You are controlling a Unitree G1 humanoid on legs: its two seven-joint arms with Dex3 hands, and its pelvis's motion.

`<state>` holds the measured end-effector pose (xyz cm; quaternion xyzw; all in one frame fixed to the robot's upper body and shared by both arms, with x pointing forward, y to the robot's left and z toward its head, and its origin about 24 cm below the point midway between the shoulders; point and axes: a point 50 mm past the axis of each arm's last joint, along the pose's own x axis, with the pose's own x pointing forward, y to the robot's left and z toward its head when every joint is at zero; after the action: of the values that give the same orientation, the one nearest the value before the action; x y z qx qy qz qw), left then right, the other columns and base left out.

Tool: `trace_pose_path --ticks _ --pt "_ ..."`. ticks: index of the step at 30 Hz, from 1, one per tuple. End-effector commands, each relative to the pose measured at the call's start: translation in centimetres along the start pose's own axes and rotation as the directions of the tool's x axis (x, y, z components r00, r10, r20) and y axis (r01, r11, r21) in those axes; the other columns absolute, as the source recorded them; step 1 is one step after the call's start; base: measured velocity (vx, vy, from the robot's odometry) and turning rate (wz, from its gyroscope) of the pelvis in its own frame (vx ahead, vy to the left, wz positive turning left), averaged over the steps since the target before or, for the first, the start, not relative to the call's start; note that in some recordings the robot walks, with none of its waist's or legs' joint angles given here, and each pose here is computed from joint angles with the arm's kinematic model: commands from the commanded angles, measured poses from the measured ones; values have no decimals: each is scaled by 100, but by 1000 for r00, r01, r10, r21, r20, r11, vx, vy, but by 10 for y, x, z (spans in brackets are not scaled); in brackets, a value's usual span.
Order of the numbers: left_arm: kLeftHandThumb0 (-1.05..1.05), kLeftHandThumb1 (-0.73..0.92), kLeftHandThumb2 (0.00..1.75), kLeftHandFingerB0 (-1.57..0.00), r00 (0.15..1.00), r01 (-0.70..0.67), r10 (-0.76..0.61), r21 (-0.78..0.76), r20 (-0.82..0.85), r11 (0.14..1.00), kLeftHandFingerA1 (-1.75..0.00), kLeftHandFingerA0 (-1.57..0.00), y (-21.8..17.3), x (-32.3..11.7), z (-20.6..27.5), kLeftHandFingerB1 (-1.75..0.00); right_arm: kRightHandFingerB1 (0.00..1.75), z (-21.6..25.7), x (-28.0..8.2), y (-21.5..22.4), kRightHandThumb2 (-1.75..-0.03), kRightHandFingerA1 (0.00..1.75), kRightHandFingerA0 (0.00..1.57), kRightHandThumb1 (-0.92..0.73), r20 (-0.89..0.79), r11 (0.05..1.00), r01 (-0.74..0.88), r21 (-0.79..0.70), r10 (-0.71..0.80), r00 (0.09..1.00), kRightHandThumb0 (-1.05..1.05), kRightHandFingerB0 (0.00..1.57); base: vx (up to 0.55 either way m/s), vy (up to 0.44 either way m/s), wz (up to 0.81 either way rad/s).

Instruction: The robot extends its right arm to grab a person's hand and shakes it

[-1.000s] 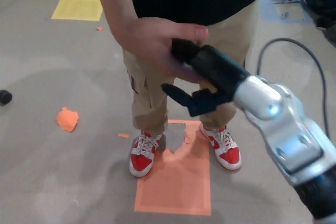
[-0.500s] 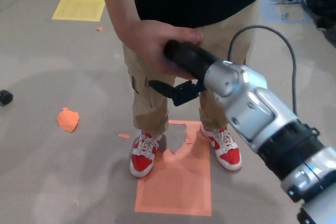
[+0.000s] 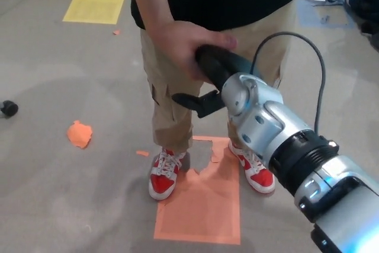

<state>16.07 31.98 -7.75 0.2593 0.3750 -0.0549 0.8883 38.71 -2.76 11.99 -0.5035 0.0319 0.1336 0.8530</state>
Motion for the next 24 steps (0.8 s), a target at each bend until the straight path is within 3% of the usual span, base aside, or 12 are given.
trace_pose_path --ticks 1,6,7,11,12,14,17,18,19,20,23,24 --pt "-31 67 117 0 999 -34 35 -18 37 999 -47 0 13 0 7 -47 35 34 -24 -50 -63 45 49 -75 115 977 211 11 -211 971 -91 19 0 0 0" --pt "-66 76 106 -3 999 -32 32 -43 1 999 -37 -3 14 1 2 -33 44 72 -66 -102 -92 59 49 -57 275 941 317 120 -338 900 -85 15 0 0 0" --pt "-67 76 108 -3 1000 -30 30 -25 -8 999 -36 -3 14 2 2 -32 44 73 -69 -105 -92 101 79 -58 282 938 325 122 -346 895 -87 14 0 0 0" --pt "-33 63 114 0 999 -33 33 -37 4 999 -48 0 13 -1 0 -47 37 63 -63 -102 -61 51 69 -70 254 943 316 105 -332 908 -82 25 0 0 0" --pt "-59 92 69 -18 999 -33 34 -32 14 999 -32 -21 13 -1 1 -31 47 53 -54 -93 -92 66 66 -59 210 950 293 103 -309 928 -90 24 0 0 0" --pt "-59 92 70 -18 999 -35 35 -19 29 999 -32 -22 14 -2 2 -31 37 40 -44 -81 -61 63 77 -68 162 959 262 105 -276 947 -83 27 0 0 0" --pt "-66 92 73 -9 999 -35 36 -17 18 999 -32 -14 14 1 5 -26 51 18 -25 -58 -89 62 66 -53 64 975 217 48 -220 973 -81 38 0 0 0" --pt "-68 75 104 0 999 -36 36 -19 13 999 -44 -9 14 1 5 -35 43 11 -19 -48 -59 55 77 -62 41 976 215 32 -216 975 -75 51 0 0 0" --pt "-33 63 115 0 999 -37 37 -30 20 999 -48 0 14 1 4 -47 52 -6 -9 -27 -82 62 71 -47 -21 979 203 -24 -204 979 -75 45 0 0 0" --pt "-70 75 105 0 999 -37 38 -38 18 999 -45 -12 13 1 4 -38 48 -16 -5 -14 -80 59 61 -43 -56 980 193 -47 -196 979 -68 38 0 0 0" --pt "-69 74 103 -1 999 -37 39 -52 24 998 -44 -10 13 1 3 -37 47 -30 -3 2 -78 62 69 -46 -95 982 173 -73 -180 979 -72 36 0 0 0" --pt "-68 74 103 0 999 -34 36 -61 34 998 -44 -10 13 1 4 -37 39 -37 -3 9 -56 61 83 -51 -106 983 167 -75 -174 979 -61 40 0 0 0"
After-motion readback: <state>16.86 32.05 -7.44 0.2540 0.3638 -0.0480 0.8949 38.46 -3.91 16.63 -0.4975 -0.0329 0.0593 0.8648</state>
